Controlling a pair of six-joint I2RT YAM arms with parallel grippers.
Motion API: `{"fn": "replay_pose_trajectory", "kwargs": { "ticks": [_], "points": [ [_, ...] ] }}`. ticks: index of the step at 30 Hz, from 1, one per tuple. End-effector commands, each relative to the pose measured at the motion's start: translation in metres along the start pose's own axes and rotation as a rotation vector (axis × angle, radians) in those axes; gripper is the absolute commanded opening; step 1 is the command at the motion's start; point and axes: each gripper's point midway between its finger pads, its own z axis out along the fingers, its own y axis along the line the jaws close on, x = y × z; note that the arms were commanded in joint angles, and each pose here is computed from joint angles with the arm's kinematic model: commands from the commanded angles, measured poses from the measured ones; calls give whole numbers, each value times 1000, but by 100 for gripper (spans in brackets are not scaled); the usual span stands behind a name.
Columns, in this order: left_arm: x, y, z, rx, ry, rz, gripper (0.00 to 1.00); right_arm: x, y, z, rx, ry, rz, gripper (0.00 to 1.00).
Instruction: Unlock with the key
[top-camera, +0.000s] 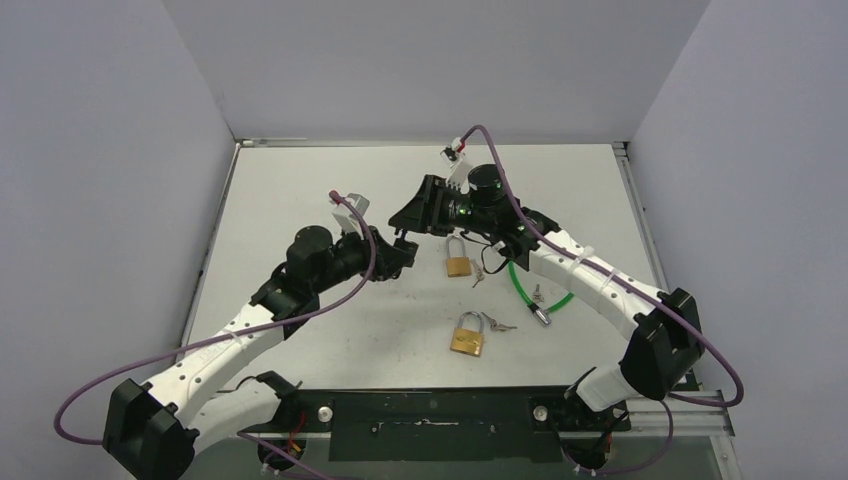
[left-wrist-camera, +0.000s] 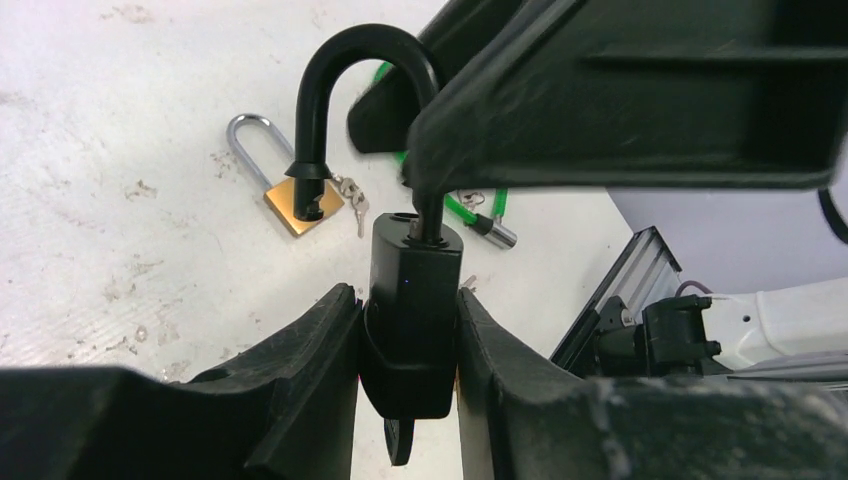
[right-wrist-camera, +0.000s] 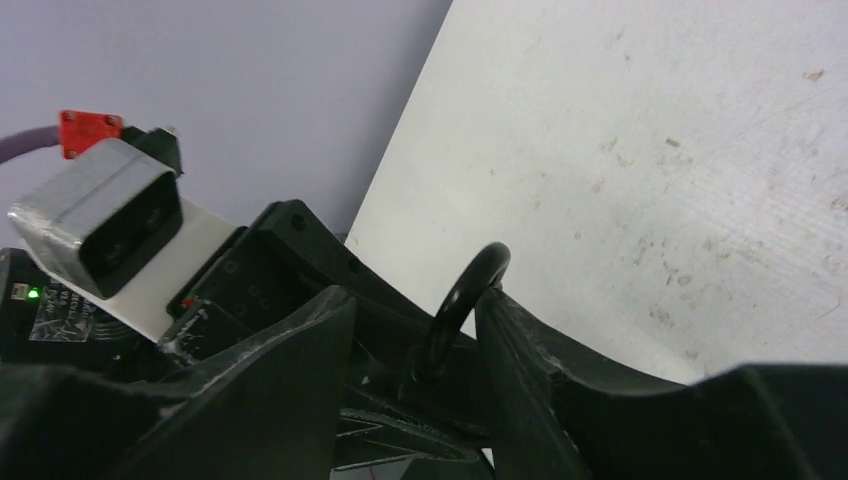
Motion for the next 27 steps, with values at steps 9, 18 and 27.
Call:
{"fn": "replay_pose_trajectory", "kwargs": {
  "ticks": [9, 18, 27],
  "points": [
    [-21, -14, -3, 82, -46, -17, 0, -26, 13, -6, -14, -27, 49, 53],
    [-16, -9, 0, 83, -34, -32, 0, -17, -2, 10, 23, 48, 65, 46],
    [-9, -10, 3, 178, 27, -184, 0, -39, 9, 8, -200, -54, -64, 0]
  ]
}}
